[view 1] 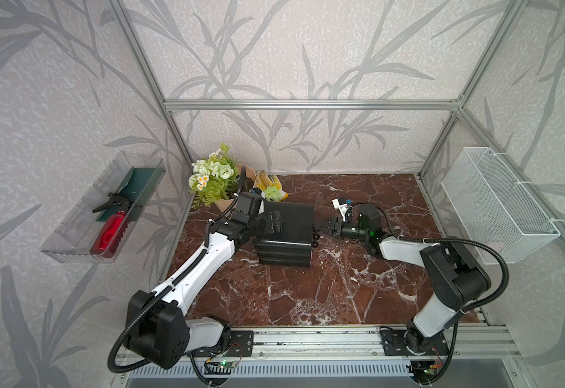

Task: Take the sponge out of the drawer
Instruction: Adjust the storage box at the center of the board.

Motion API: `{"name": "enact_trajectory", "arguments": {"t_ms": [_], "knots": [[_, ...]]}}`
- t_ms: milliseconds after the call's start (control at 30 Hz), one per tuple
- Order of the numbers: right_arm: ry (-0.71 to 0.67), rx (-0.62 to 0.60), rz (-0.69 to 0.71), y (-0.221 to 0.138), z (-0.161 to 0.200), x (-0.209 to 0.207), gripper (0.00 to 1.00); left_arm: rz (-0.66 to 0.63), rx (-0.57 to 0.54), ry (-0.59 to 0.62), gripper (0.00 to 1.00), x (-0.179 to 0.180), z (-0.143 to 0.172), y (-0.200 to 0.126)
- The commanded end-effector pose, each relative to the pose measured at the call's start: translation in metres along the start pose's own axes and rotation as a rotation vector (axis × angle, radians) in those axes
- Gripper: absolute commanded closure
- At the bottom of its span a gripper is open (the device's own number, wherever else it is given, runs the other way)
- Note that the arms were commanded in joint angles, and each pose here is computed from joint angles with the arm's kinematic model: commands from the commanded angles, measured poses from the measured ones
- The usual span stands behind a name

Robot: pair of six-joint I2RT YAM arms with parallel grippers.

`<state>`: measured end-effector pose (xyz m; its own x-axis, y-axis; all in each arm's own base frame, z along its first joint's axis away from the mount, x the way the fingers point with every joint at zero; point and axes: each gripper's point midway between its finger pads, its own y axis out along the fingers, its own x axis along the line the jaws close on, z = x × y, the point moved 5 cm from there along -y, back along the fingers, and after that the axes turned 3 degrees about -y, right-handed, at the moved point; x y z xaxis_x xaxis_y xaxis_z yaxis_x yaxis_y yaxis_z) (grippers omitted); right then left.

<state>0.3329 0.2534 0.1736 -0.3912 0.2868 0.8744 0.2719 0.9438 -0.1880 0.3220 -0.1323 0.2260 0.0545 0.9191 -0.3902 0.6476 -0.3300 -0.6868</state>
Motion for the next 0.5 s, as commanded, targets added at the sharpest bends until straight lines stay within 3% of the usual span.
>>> {"name": "enact_trajectory", "arguments": {"t_ms": [0, 467], "knots": [[-0.023, 0.038, -0.041, 0.024, 0.000, 0.009, 0.43, 0.376, -0.001, 0.014, 0.12, -0.070, -0.011, -0.009], [-0.032, 0.039, -0.040, 0.034, -0.013, 0.006, 0.44, 0.365, -0.023, 0.035, 0.12, -0.069, -0.016, -0.010]]}}
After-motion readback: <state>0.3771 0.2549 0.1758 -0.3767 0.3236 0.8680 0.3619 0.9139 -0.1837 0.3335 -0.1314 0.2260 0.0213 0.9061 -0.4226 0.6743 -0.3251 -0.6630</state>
